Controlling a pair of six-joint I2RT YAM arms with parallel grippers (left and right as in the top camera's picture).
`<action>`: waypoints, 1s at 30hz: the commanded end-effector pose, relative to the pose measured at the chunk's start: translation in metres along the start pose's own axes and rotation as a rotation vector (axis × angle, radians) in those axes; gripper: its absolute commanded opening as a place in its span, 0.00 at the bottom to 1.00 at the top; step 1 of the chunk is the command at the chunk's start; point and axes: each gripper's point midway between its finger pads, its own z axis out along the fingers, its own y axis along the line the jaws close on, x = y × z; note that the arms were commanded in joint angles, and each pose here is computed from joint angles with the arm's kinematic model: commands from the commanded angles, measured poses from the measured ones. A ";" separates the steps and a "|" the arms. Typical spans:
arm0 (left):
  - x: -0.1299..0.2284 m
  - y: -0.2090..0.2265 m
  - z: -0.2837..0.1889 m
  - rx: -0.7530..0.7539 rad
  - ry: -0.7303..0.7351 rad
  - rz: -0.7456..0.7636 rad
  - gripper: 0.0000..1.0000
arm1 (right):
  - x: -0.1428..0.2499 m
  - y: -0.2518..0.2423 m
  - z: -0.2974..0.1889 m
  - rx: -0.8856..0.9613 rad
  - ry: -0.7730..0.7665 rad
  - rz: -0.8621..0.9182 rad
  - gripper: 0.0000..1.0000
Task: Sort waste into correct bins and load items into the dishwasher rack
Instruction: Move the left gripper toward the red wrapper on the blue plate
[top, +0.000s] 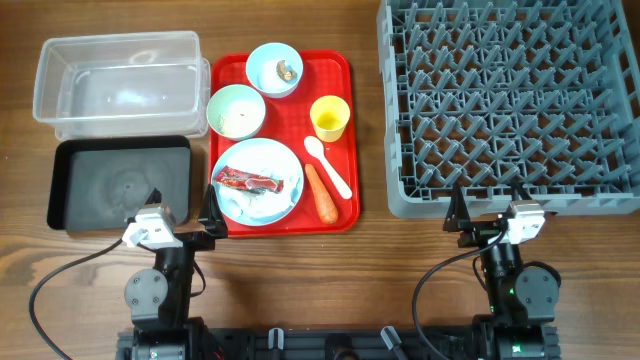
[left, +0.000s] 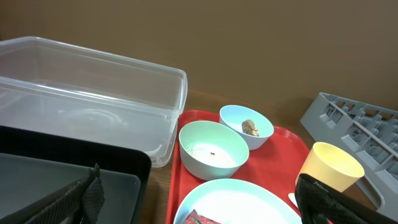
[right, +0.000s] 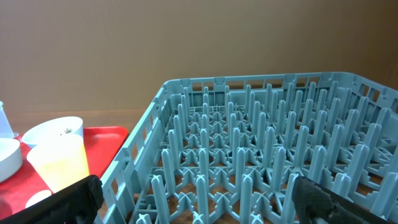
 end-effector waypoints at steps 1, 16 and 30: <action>0.001 0.001 0.000 -0.004 -0.001 0.020 1.00 | -0.002 -0.002 0.000 0.012 -0.010 0.013 1.00; 0.001 0.001 0.000 -0.004 -0.001 0.020 1.00 | -0.002 -0.002 0.000 0.012 -0.010 0.013 1.00; 0.001 0.004 0.000 -0.022 0.000 0.020 1.00 | -0.003 0.008 -0.001 -0.048 -0.010 0.109 1.00</action>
